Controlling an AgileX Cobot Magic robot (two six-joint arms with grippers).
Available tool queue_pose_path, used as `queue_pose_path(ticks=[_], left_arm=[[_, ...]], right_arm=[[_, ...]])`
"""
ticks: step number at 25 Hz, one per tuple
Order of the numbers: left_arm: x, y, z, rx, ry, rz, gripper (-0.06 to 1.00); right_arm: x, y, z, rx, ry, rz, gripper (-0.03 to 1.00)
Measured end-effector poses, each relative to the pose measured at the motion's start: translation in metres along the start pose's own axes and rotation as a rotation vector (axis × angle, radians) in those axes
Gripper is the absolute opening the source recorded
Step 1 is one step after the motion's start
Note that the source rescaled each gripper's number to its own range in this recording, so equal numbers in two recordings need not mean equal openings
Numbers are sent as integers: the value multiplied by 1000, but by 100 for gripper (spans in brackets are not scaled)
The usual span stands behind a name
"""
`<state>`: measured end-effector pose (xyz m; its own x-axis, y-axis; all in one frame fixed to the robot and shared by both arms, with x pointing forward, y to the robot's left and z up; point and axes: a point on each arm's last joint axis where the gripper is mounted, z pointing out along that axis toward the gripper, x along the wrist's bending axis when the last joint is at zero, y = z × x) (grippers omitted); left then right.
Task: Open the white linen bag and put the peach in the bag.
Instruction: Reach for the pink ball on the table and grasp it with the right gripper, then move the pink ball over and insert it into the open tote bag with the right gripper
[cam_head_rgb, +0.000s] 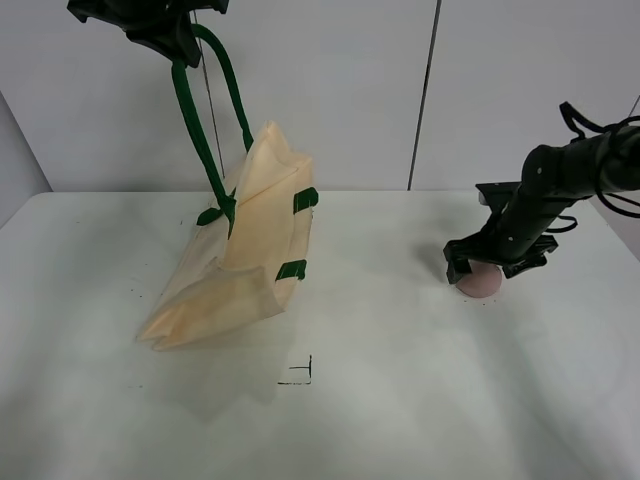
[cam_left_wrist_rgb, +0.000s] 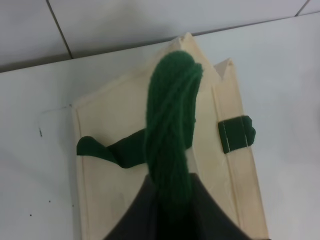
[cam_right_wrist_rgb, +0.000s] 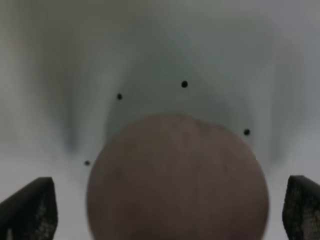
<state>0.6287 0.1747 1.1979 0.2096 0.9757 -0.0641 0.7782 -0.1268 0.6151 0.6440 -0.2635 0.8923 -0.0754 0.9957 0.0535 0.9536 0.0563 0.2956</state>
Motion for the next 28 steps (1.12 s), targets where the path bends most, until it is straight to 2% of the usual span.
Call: queue_pose_path(ticks=[2, 4, 5, 7, 8, 9, 10, 15, 19, 23, 28], left_arm=[[0, 0, 0, 0, -1, 0, 0], [0, 0, 0, 0, -1, 0, 0], [0, 0, 0, 0, -1, 0, 0], [0, 0, 0, 0, -1, 0, 0], [0, 0, 0, 0, -1, 0, 0], [0, 0, 0, 0, -1, 0, 0], [0, 0, 0, 0, -1, 0, 0], [0, 0, 0, 0, -1, 0, 0], [0, 0, 0, 0, -1, 0, 0], [0, 0, -3, -5, -1, 0, 0], [0, 0, -7, -14, -1, 0, 0]], right_arm=[[0, -1, 7, 2, -1, 2, 99], [-1, -1, 8, 2, -2, 2, 87], [-1, -1, 9, 3, -2, 2, 74], [-1, -1, 8, 1, -2, 2, 35], [0, 0, 6, -4, -1, 3, 19], [0, 2, 3, -15, 1, 4, 8], [0, 5, -1, -23, 3, 5, 2], [7, 32, -40, -48, 53, -14, 0], [26, 64, -94, -98, 164, -57, 0], [68, 88, -142, -188, 300, -130, 0], [145, 87, -170, -279, 449, -233, 0]])
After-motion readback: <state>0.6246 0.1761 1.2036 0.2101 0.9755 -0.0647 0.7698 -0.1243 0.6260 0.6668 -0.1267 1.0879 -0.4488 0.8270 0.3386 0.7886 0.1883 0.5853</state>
